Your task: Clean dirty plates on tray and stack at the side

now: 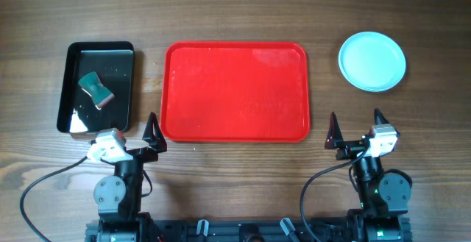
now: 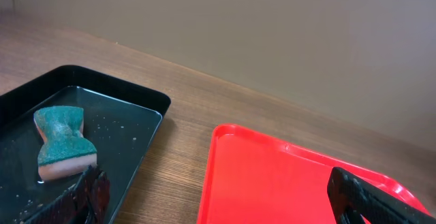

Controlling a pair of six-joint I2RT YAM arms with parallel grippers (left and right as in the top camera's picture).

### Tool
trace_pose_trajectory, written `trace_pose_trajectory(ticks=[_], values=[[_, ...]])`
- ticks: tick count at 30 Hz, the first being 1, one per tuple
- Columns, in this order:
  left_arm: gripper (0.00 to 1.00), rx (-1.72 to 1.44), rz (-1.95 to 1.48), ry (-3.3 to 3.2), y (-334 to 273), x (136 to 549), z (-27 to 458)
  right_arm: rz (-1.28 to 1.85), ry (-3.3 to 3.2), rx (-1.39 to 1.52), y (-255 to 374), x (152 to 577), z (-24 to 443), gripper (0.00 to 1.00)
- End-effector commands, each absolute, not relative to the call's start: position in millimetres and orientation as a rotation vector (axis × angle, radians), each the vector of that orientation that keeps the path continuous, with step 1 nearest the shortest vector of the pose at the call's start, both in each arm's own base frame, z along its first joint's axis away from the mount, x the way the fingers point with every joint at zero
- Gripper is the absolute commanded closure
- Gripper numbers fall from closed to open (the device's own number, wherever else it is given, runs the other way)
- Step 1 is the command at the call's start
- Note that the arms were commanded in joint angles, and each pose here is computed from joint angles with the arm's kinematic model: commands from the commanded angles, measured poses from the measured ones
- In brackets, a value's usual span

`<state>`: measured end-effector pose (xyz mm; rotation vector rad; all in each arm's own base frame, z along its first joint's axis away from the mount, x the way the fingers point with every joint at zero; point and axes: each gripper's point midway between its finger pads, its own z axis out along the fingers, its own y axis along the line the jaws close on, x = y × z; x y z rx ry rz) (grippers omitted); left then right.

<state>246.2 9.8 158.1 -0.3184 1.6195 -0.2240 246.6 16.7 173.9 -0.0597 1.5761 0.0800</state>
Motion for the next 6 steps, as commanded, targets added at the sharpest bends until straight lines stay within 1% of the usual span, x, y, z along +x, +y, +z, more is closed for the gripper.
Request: trace_pose_trajectory(ticks=[1,6], values=[[0.0,-0.315,-0.219,1.614,10.7,245.9,158.1,0.067,1.567,-0.067,16.5,246.1,175.6,0.0],[0.0,-0.315,-0.219,1.614,10.6,245.9,158.1,0.067,1.567,-0.067,16.6,246.1,175.6,0.0]])
